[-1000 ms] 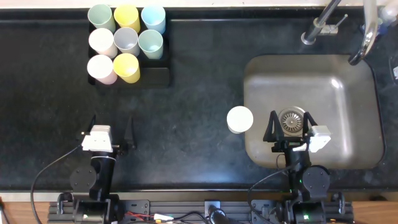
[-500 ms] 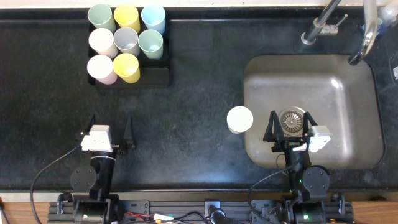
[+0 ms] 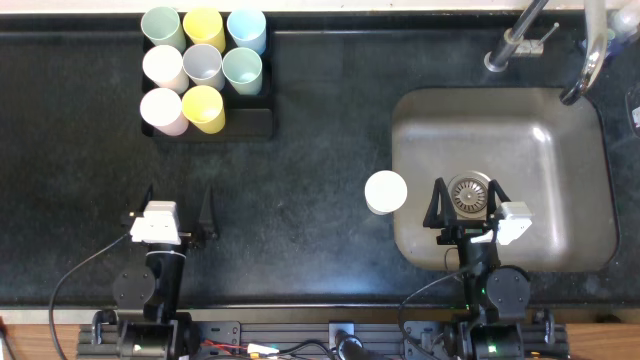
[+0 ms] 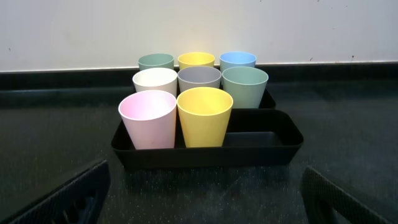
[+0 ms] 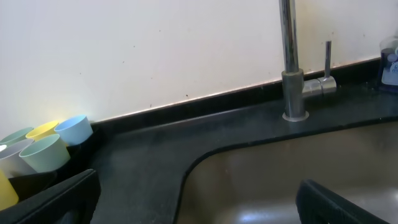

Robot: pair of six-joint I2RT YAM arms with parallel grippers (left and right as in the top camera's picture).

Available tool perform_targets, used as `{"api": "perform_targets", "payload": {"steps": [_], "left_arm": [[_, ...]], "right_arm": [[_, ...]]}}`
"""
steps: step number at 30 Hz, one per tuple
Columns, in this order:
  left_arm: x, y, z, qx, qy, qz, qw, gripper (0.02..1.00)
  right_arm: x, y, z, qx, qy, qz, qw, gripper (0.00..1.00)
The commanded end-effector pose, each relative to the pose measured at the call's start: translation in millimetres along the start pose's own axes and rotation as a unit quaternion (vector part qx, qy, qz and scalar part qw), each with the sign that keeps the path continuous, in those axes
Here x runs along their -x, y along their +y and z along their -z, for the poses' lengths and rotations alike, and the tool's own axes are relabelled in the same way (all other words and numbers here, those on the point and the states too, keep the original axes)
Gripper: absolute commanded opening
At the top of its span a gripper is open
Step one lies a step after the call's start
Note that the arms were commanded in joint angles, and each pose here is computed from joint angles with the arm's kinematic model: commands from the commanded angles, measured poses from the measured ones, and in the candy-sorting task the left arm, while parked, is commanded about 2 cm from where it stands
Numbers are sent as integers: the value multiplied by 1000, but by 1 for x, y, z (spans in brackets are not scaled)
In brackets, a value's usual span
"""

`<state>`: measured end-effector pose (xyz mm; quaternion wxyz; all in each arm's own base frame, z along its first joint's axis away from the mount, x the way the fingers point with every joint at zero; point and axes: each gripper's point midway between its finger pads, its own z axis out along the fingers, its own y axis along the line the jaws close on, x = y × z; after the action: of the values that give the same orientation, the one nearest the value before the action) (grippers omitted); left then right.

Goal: Store Cups

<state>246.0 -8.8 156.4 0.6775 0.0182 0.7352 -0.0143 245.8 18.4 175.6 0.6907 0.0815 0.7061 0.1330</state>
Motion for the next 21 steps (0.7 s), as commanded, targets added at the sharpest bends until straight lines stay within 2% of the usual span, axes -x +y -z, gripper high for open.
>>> {"api": "perform_targets", "payload": {"steps": [1,6,8,10,12,14,17,18,20,21], "left_arm": [[0,3,0,8,-3,5,1000,998],[0,3,0,8,-3,5,1000,998],[0,3,0,8,-3,5,1000,998],[0,3,0,8,-3,5,1000,998],[0,3,0,8,-3,5,1000,998],[0,3,0,8,-3,5,1000,1000],[0,3,0,8,-3,5,1000,998],[0,3,0,8,-3,5,1000,998],[0,3,0,8,-3,5,1000,998],[0,3,0,8,-3,5,1000,998]], "right_arm": [[2,1,0,3,-3,-1,1000,996],[40,17,9,1,41,-5,999,998],[61,24,11,-12,83,-5,996,996],[78,29,10,-29,136,-1,990,998],[87,35,9,-43,217,26,975,996],[81,45,13,-37,319,69,944,998],[47,54,29,-8,485,152,861,998],[33,54,35,-2,534,178,827,998],[10,48,35,-6,593,218,775,998],[5,46,32,-10,603,232,763,998]]}}
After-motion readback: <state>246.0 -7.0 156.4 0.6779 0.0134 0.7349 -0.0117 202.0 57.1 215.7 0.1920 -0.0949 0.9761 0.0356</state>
